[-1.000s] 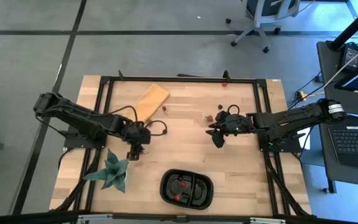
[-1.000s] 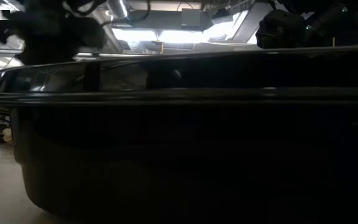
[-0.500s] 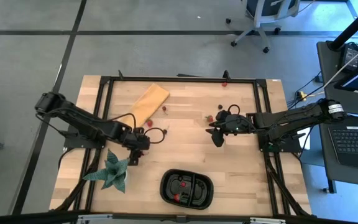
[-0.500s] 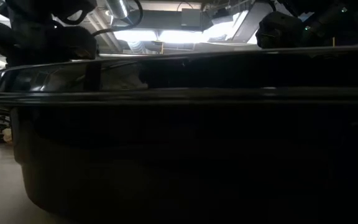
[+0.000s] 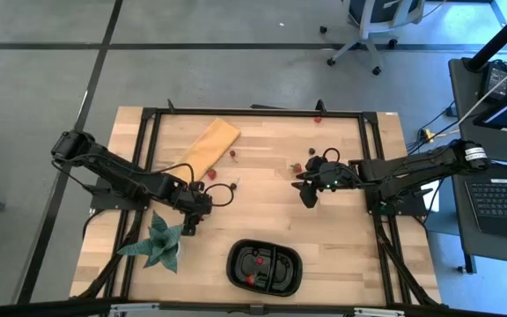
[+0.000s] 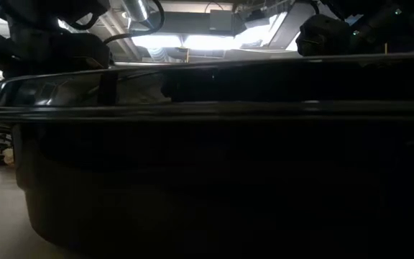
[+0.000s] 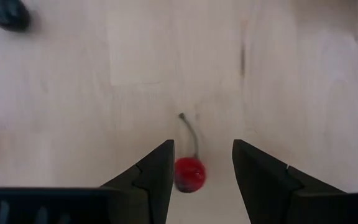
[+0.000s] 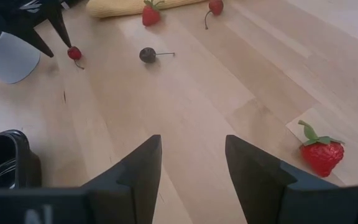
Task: Pick and placing Produce into tupperware
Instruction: Put the bottom red cherry into the black container
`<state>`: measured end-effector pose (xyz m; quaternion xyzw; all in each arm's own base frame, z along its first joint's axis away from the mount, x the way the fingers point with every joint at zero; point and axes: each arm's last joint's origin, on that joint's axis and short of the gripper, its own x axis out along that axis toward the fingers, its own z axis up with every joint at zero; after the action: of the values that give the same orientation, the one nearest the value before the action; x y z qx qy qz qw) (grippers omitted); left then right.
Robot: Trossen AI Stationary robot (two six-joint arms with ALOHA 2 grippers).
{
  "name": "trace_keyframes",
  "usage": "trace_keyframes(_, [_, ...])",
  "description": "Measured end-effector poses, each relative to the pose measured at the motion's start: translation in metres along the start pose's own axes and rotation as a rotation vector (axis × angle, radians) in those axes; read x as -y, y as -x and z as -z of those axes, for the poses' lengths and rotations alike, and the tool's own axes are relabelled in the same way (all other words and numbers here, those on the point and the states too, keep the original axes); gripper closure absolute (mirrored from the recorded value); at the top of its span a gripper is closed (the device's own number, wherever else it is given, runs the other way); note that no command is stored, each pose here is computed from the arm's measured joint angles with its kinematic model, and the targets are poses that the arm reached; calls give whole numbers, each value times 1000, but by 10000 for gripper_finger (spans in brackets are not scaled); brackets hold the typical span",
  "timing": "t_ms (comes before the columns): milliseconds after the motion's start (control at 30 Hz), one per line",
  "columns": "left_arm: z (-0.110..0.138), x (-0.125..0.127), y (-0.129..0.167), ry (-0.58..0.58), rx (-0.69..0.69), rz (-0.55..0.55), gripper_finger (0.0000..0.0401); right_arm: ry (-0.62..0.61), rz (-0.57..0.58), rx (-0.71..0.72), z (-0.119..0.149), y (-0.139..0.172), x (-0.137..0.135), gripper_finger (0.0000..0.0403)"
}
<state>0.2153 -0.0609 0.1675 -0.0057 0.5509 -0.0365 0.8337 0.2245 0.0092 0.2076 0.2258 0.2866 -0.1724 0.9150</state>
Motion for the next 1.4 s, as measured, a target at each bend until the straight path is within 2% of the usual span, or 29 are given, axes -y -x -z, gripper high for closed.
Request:
trace_keyframes(167, [1,-1,0,-3,-3,-39,246,0,0,0,0,0,0,222])
trace_keyframes(567, [3,-2,0,-5,-26,-48,246,1,1,0,0,0,0,222])
trace_keyframes(1033, [8,-1,-34,-14,-176,-65,246,0,2,-2,0,0,0,222])
trace_keyframes(1400, [9,-1,-37,-13,-196,-59,246,0,1,-2,0,0,0,222])
